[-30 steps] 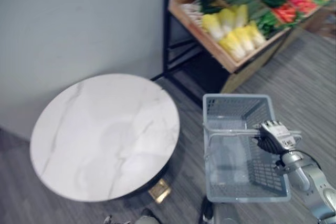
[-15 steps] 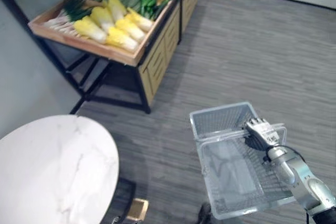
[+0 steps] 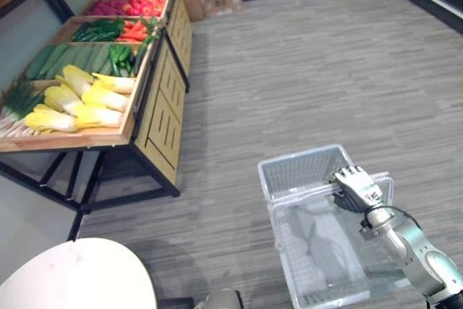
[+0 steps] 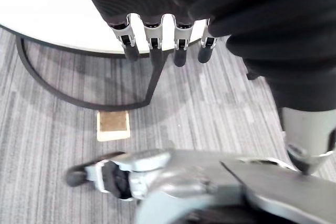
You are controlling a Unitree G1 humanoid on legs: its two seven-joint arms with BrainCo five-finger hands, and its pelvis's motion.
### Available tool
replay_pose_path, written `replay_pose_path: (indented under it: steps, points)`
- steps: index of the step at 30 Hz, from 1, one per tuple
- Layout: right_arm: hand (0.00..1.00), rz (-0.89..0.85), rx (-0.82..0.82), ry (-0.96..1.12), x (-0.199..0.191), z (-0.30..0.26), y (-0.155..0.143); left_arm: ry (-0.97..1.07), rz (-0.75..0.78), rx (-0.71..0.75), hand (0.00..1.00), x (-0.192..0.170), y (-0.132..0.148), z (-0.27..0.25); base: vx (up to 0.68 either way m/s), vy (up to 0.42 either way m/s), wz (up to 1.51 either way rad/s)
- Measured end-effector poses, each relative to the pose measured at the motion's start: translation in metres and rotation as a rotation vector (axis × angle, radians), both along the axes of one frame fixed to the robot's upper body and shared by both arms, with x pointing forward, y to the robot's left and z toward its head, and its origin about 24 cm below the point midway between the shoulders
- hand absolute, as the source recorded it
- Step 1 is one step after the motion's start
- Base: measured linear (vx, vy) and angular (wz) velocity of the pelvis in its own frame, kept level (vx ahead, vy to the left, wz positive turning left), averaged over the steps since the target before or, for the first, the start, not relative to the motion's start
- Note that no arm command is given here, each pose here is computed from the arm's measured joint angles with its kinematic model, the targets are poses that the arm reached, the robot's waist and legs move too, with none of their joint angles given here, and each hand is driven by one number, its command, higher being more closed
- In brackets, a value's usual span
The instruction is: Pick vegetable in the basket
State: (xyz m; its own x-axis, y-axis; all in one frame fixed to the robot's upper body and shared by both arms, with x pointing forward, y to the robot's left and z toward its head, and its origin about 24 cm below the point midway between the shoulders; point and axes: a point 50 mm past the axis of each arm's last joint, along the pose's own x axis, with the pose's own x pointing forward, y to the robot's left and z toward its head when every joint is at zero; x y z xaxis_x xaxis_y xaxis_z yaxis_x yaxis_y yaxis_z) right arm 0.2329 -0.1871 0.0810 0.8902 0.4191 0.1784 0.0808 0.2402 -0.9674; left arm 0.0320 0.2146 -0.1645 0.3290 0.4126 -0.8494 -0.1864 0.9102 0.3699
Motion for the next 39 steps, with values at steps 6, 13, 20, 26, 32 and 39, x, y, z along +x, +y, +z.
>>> replay_pose_path:
  steps: [6, 13, 20, 26, 32, 39]
  points:
    - [1.00, 0.005, 0.029, -0.013, 0.006, 0.001, 0.006, 0.020, -0.023, 0.001, 0.00, 0.000, 0.001, 0.000, 0.26, 0.231, -0.27]
    - [1.00, 0.020, 0.087, -0.083, 0.019, 0.018, 0.017, -0.059, -0.097, 0.036, 0.00, 0.035, 0.006, 0.006, 0.23, 0.205, -0.25]
    - [1.00, -0.046, 0.160, 0.016, 0.004, -0.008, 0.020, -0.052, -0.195, 0.078, 0.00, 0.043, 0.014, 0.009, 0.22, 0.110, 0.09]
    - [1.00, -0.079, 0.150, -0.010, 0.006, -0.006, 0.016, -0.125, -0.240, 0.071, 0.00, 0.070, 0.007, 0.014, 0.28, -0.032, 0.50]
    - [1.00, -0.138, 0.156, -0.005, 0.002, -0.008, 0.004, -0.123, -0.247, 0.073, 0.00, 0.068, 0.008, 0.015, 0.37, -0.241, 0.58]
    - [1.00, -0.263, 0.161, 0.010, -0.002, -0.013, -0.019, -0.097, -0.220, 0.062, 0.00, 0.060, 0.006, 0.011, 0.34, -0.311, 0.29]
